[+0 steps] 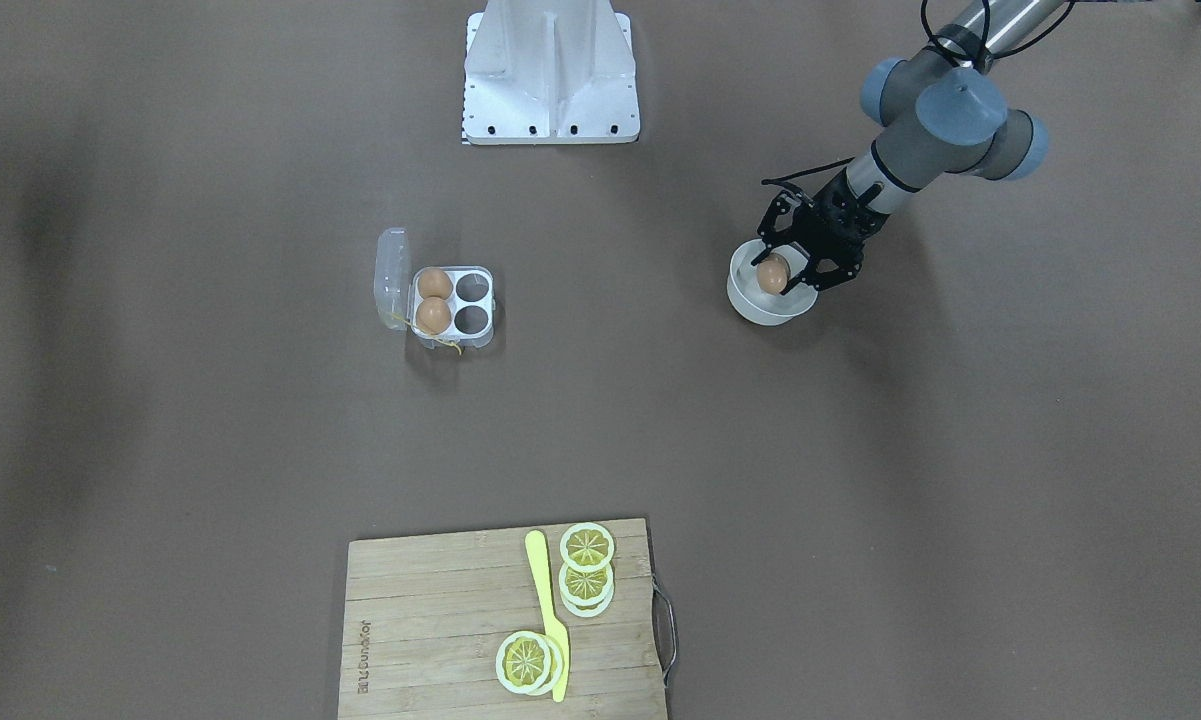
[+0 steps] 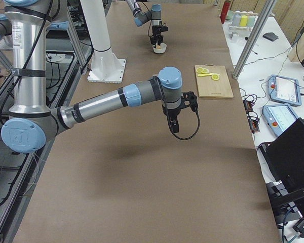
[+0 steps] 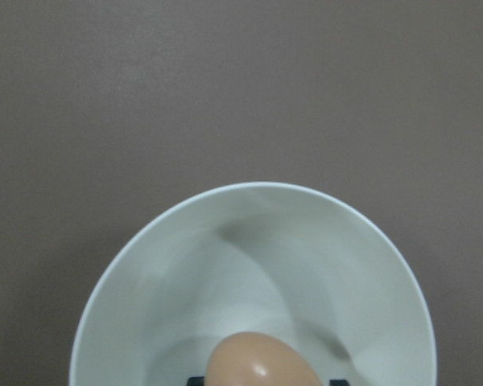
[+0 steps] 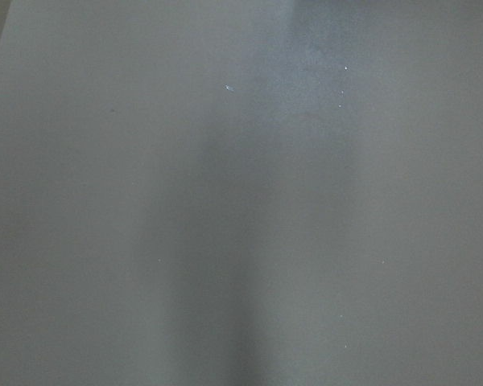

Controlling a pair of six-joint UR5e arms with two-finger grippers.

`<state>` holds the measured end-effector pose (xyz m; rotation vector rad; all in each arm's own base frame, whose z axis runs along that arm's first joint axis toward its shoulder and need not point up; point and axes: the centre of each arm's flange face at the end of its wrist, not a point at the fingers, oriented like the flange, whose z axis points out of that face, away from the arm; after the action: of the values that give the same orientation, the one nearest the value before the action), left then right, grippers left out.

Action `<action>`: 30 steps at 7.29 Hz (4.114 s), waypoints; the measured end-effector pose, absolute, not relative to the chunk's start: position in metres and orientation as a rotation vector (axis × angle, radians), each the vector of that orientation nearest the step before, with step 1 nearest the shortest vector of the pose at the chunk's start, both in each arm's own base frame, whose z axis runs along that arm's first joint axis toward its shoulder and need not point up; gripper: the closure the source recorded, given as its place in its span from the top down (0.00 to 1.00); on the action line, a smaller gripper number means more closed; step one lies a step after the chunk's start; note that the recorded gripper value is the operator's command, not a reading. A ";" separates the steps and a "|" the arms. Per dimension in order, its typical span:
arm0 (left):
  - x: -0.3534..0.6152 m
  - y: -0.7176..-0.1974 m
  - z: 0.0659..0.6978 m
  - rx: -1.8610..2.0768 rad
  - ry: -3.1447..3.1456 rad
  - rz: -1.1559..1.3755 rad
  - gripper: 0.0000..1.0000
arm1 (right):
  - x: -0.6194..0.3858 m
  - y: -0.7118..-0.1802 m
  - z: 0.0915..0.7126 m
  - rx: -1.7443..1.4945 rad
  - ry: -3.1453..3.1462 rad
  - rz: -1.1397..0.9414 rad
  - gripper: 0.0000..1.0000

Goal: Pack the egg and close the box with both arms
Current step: 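Close the left gripper around the brown egg inside the bowl, then lift the egg with the left gripper and carry it over the egg box, then lower the egg into the empty slot and open the left gripper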

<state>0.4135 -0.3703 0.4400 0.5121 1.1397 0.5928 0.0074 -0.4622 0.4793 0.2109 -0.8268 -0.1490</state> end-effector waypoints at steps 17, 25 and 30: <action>0.578 -0.369 0.223 1.174 1.355 0.530 0.00 | 0.007 -0.467 0.476 0.209 -0.828 -0.133 1.00; 0.653 -0.350 0.200 1.217 1.269 0.529 0.00 | 0.007 -0.467 0.477 0.205 -0.829 -0.128 1.00; 0.655 -0.351 0.198 1.215 1.269 0.531 0.40 | 0.007 -0.467 0.477 0.204 -0.829 -0.127 1.00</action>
<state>0.6550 -0.3506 0.1984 1.2151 1.2694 0.5309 0.0068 -0.4668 0.4773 0.2040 -0.8293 -0.1274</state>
